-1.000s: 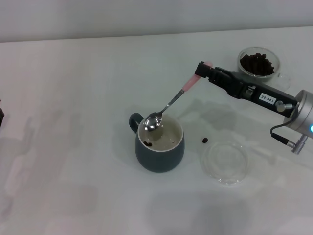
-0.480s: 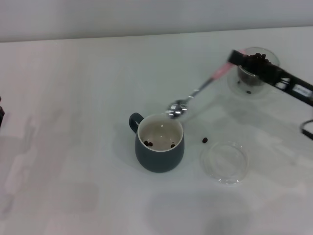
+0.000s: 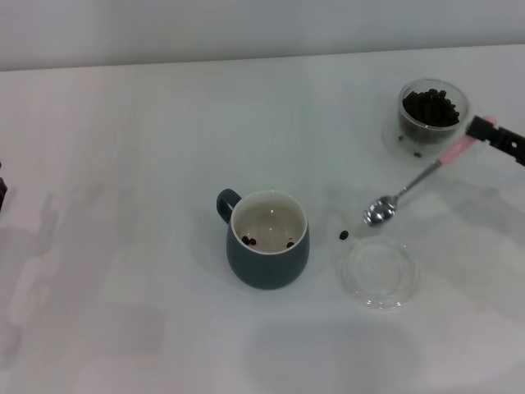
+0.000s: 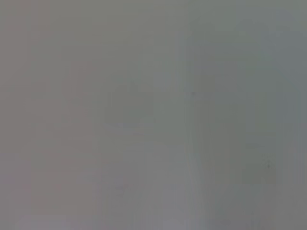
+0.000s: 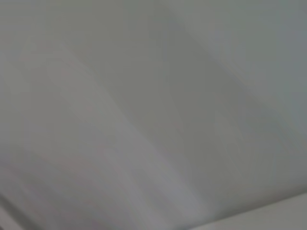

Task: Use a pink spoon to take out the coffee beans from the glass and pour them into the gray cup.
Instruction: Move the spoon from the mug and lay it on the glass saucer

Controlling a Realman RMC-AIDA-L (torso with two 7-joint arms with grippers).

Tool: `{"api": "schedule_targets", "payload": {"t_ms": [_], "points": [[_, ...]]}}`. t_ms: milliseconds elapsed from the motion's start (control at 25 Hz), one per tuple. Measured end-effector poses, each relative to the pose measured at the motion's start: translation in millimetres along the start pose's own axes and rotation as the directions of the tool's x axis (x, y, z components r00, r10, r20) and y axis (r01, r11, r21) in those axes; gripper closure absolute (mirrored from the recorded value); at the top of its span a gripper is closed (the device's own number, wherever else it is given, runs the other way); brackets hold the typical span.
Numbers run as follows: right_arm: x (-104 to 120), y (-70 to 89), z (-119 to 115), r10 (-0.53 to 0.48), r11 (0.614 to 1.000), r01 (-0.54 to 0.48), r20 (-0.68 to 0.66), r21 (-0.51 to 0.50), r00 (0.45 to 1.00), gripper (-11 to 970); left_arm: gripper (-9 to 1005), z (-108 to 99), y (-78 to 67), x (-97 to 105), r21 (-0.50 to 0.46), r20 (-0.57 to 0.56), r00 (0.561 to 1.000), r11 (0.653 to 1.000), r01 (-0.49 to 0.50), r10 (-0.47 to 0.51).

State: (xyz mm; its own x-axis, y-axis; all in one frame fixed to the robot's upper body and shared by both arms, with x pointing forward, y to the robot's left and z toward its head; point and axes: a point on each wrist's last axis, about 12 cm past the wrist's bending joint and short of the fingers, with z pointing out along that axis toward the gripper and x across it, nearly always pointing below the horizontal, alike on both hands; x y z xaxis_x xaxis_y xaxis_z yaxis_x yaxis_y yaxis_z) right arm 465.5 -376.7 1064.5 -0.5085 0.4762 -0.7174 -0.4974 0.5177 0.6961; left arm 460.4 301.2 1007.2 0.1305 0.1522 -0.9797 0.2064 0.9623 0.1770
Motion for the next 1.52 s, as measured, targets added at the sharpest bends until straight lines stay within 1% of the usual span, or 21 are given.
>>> {"api": "schedule_targets", "payload": {"t_ms": [240, 640, 920, 1080, 1240, 1520], "points": [[8, -5.2, -9, 0.003, 0.999, 0.000, -0.063, 0.054, 0.998, 811, 431, 0, -0.4, 0, 0.003, 0.001, 1.000, 1.000, 0.000, 0.000], [20, -12.7, -10, 0.029, 0.992, -0.013, -0.127, 0.125, 0.991, 811, 431, 0, -1.3, 0, 0.005, 0.001, 1.000, 1.000, 0.001, -0.001], [28, -16.4, -12, 0.085, 0.984, -0.059, -0.153, 0.167, 0.985, 811, 430, 0, -0.9, 0, 0.005, 0.001, 1.000, 1.000, 0.000, 0.000], [30, -16.2, -8, 0.123, 0.981, -0.095, -0.167, 0.167, 0.978, 809, 430, 0, -0.5, 0, 0.005, 0.001, 1.000, 1.000, -0.002, 0.002], [31, -15.5, -5, 0.140, 0.980, -0.113, -0.168, 0.162, 0.976, 799, 430, 0, -0.5, 0, 0.004, 0.001, 1.000, 1.000, -0.002, 0.002], [38, -14.7, 11, 0.172, 0.978, -0.142, -0.206, 0.155, 0.963, 782, 430, 1, -0.3, 0, 0.002, 0.001, 1.000, 1.000, -0.002, 0.002]]}}
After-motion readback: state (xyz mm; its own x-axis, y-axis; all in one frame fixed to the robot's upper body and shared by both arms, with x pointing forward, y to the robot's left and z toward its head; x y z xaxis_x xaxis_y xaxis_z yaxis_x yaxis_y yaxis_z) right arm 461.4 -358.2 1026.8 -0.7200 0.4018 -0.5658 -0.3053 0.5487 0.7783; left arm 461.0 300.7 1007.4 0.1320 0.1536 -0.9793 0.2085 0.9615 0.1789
